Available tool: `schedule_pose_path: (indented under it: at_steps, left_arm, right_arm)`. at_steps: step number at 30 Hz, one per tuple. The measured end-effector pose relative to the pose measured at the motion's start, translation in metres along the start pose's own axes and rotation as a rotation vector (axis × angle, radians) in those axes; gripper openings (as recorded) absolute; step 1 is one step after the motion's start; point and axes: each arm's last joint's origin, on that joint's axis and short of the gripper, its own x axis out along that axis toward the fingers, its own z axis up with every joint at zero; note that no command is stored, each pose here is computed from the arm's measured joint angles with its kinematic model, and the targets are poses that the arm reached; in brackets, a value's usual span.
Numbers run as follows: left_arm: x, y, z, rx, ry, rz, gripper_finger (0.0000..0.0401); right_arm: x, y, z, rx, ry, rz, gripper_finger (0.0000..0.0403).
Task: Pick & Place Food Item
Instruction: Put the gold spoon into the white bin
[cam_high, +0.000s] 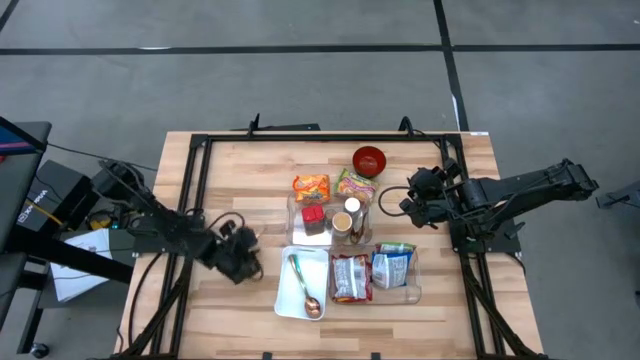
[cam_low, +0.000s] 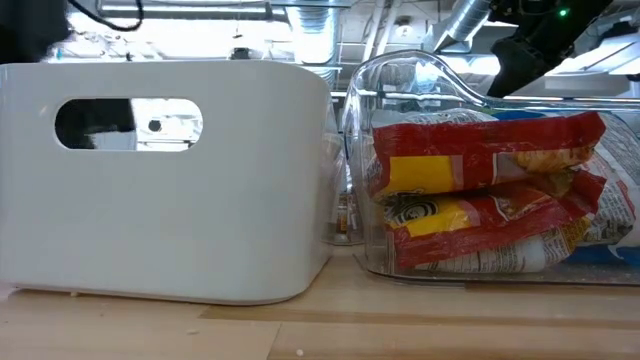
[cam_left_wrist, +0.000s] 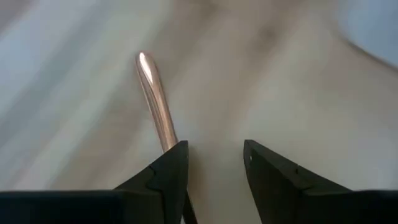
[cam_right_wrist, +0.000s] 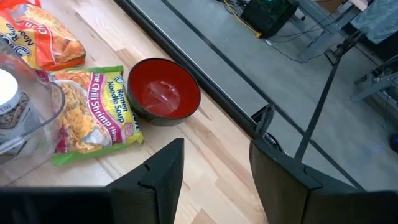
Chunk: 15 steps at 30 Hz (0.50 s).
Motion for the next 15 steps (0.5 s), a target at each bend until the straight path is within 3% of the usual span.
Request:
schedule_pose_path:
  at_steps: [4, 9, 15]
  left_arm:
    - [0.010, 0.015, 0.011, -0.183, 0.000, 0.105, 0.0148]
    - [0.009, 0.025, 0.017, -0.248, -0.013, 0.157, 0.0148]
    - [-0.013, 0.040, 0.015, -0.314, 0.005, 0.182, 0.0144]
  right_arm:
    - [0.000, 0.000, 0.000, 0.001, 0.000, 0.000, 0.0176]
    - [0.000, 0.000, 0.000, 0.001, 0.002, 0.003, 0.0175]
    - [0.000, 0.000, 0.000, 0.001, 0.002, 0.002, 0.0175]
